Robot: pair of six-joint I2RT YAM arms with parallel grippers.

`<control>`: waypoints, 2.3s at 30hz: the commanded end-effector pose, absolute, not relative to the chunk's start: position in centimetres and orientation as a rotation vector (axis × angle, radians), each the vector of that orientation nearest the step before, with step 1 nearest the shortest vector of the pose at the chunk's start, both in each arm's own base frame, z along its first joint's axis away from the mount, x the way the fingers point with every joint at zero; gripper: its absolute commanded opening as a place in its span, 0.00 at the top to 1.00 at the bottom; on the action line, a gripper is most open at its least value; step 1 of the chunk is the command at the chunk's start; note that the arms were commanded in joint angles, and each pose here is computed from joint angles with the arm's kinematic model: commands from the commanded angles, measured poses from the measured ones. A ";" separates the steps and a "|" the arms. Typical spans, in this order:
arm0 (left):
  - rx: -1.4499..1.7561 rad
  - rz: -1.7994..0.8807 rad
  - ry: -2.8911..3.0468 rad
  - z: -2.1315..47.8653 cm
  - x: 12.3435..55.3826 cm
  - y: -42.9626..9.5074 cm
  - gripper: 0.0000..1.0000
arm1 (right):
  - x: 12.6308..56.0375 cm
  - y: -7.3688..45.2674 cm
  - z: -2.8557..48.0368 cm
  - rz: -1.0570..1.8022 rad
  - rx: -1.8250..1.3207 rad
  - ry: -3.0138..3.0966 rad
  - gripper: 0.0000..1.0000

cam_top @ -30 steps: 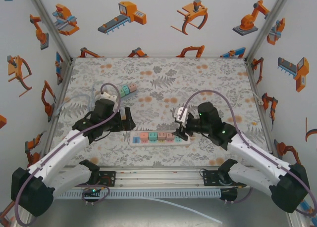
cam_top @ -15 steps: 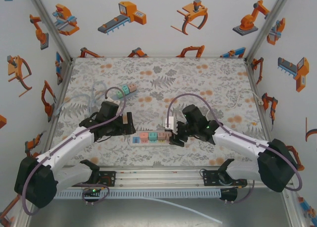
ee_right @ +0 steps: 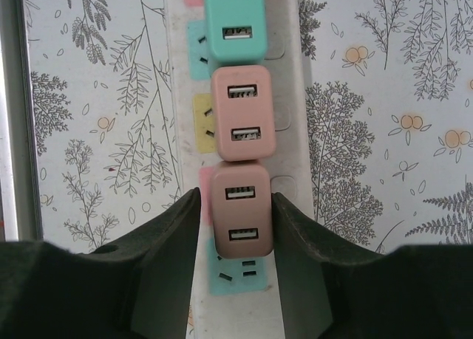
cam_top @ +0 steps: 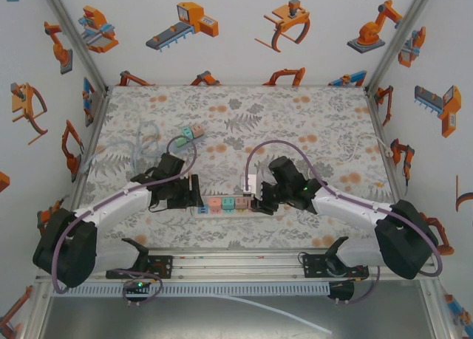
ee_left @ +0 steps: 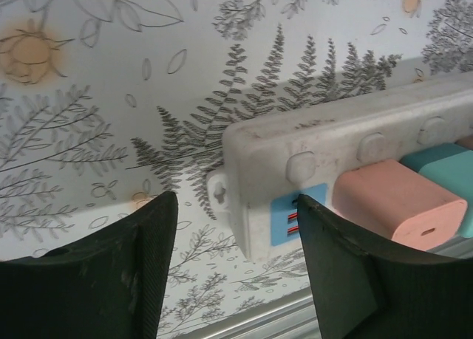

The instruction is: Pull the plug off the socket

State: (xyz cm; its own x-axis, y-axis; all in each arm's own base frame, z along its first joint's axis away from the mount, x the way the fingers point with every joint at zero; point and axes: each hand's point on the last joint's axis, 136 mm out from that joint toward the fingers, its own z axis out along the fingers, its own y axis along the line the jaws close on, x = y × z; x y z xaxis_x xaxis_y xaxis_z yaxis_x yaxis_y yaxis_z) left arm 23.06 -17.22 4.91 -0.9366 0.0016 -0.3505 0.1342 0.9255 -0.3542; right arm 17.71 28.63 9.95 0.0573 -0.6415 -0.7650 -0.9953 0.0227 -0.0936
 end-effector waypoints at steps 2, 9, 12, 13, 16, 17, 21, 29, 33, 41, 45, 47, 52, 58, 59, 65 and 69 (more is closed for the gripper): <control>0.117 -0.610 2.779 4.1 22.4 -18.2 0.40 | 17.7 28.8 10.0 0.684 -1.698 1.637 0.61; 0.139 -0.556 2.835 3.1 21.1 -18.2 0.43 | 18.2 29.3 10.7 0.682 -1.697 1.634 0.79; 0.152 -0.487 2.859 2.4 20.6 -17.7 0.43 | 18.4 29.5 11.2 0.685 -1.686 1.619 0.82; 0.157 -0.465 2.864 2.3 20.5 -17.5 0.43 | 18.5 29.6 11.6 0.684 -1.678 1.614 0.83; 0.168 -0.392 2.872 1.8 20.3 -17.0 0.44 | 18.7 29.9 12.5 0.690 -1.658 1.599 0.86; 0.170 -0.369 2.876 1.6 20.2 -16.8 0.45 | 18.7 30.0 12.8 0.693 -1.653 1.593 0.87; 0.173 -0.307 2.885 1.0 20.1 -16.2 0.46 | 18.9 30.0 13.8 0.686 -1.633 1.574 0.89; 0.171 -0.222 2.906 0.1 19.7 -15.3 0.48 | 19.1 30.2 15.9 0.682 -1.585 1.528 0.93; 0.172 -0.189 2.913 -0.1 19.6 -15.0 0.49 | 19.0 30.1 16.3 0.681 -1.575 1.519 0.94; 0.165 -0.200 2.882 0.9 20.1 -15.1 0.49 | 19.0 29.8 17.3 0.667 -1.546 1.506 0.95; 0.174 -0.286 2.830 2.9 20.8 -16.3 0.49 | 19.9 29.3 18.3 0.628 -1.461 1.545 0.94; 0.170 -0.321 2.792 4.2 21.4 -16.8 0.48 | 20.5 29.1 19.3 0.628 -1.384 1.572 0.94; 0.170 -0.406 2.691 8.1 22.8 -17.9 0.41 | 23.8 28.3 22.1 0.667 -0.971 1.743 0.94; 0.229 -0.594 2.525 13.6 23.6 -19.9 0.36 | 27.8 26.4 23.8 0.716 -0.433 1.910 0.95; 0.261 -0.653 2.482 14.7 23.5 -20.6 0.36 | 28.4 25.8 23.9 0.713 -0.345 1.927 0.95; 0.473 -0.947 2.216 21.0 21.9 -23.9 0.29 | 30.6 21.9 21.7 0.748 0.163 2.001 0.98; 0.524 -1.022 2.107 23.9 21.3 -24.5 0.22 | 31.0 20.4 18.6 0.747 0.342 2.042 0.98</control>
State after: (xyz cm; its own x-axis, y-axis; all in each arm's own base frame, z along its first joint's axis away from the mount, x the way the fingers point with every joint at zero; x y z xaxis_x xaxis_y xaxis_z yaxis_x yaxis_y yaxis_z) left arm 22.01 -23.03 20.39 -0.7269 0.0352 -0.6858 0.5038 0.7061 -0.4977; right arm 30.04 22.13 20.15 -0.5642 0.3123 -0.7643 -0.2345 0.8269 0.5111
